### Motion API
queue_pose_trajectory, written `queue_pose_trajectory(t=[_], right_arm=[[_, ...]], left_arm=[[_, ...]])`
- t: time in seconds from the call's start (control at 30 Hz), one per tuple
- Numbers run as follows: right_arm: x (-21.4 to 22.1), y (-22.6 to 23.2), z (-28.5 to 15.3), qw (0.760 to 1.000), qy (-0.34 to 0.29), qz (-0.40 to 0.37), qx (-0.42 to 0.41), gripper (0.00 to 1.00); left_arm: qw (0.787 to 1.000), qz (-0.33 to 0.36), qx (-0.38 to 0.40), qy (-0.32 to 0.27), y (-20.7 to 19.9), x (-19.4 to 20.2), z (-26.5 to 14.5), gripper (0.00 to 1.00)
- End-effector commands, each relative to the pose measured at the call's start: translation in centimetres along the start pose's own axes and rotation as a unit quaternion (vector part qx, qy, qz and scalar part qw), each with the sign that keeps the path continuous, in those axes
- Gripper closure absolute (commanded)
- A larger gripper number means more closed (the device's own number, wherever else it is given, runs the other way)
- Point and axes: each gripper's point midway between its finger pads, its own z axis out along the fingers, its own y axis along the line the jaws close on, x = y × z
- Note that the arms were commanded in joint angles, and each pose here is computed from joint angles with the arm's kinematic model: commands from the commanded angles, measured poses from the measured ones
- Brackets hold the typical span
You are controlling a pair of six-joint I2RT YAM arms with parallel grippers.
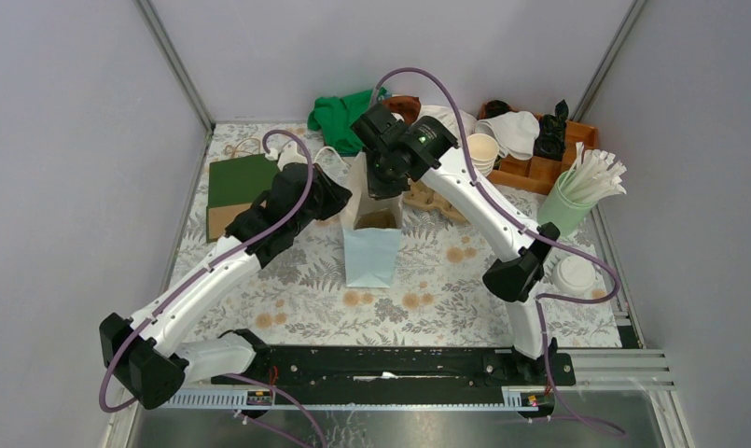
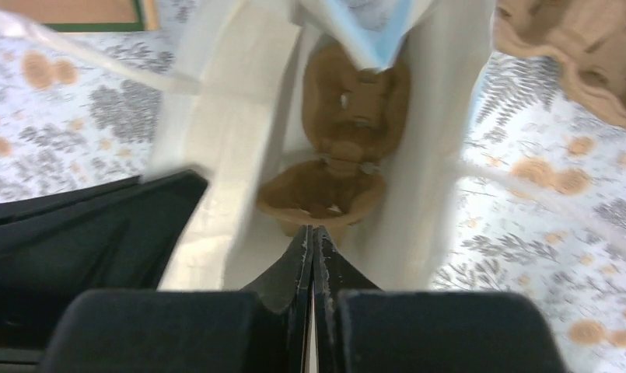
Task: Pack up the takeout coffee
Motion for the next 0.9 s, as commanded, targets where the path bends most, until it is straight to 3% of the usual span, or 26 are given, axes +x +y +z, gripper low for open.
queue_pose_trajectory(t=[0.0, 0.03, 0.1, 0.27, 0.4, 0.53, 0.7, 0.77, 0.87], right_arm=[[0.1, -4.7, -1.5, 0.995, -0.014, 0.012, 0.093, 1.00], [0.2, -5.4, -1.8, 0.995, -0.014, 0.017, 0.100, 1.00], [0.8, -6.0, -1.3, 0.995, -0.001, 0.018, 0.098, 0.98], [0.9, -5.2, -0.3, 0.997, 0.020, 0.013, 0.074, 0.90], [0.1, -4.4, 0.1, 0.998, 0.021, 0.010, 0.053, 0.90], [-0.5, -3.1, -0.3, 1.000, 0.012, 0.002, 0.014, 0.88], [-0.7, -2.4, -0.3, 1.000, 0.009, -0.010, -0.004, 0.87], [-0.8, -2.3, -0.3, 1.000, 0.010, -0.014, -0.006, 0.87], [-1.0, -2.2, -0.4, 1.000, 0.007, -0.015, -0.010, 0.88]], left_arm=[[0.998, -0.040, 0.044, -0.029, -1.7, -0.9, -0.4, 1.00], [0.998, -0.039, 0.044, -0.025, -1.8, -0.7, -0.3, 1.00], [0.999, -0.029, 0.039, -0.018, -1.8, -0.6, -0.3, 0.89], [1.000, -0.002, -0.009, -0.011, -0.7, -1.1, -0.9, 0.39], [0.997, 0.030, -0.062, -0.044, 0.4, -4.0, -2.9, 0.16], [0.993, 0.065, -0.083, -0.049, 0.0, -7.0, -5.0, 0.09], [0.991, 0.117, -0.057, -0.035, -3.8, -9.9, -7.4, 0.01], [0.990, 0.128, -0.032, -0.040, -6.2, -11.5, -8.5, 0.06], [0.990, 0.136, 0.039, -0.028, -10.2, -12.2, -9.2, 0.28]])
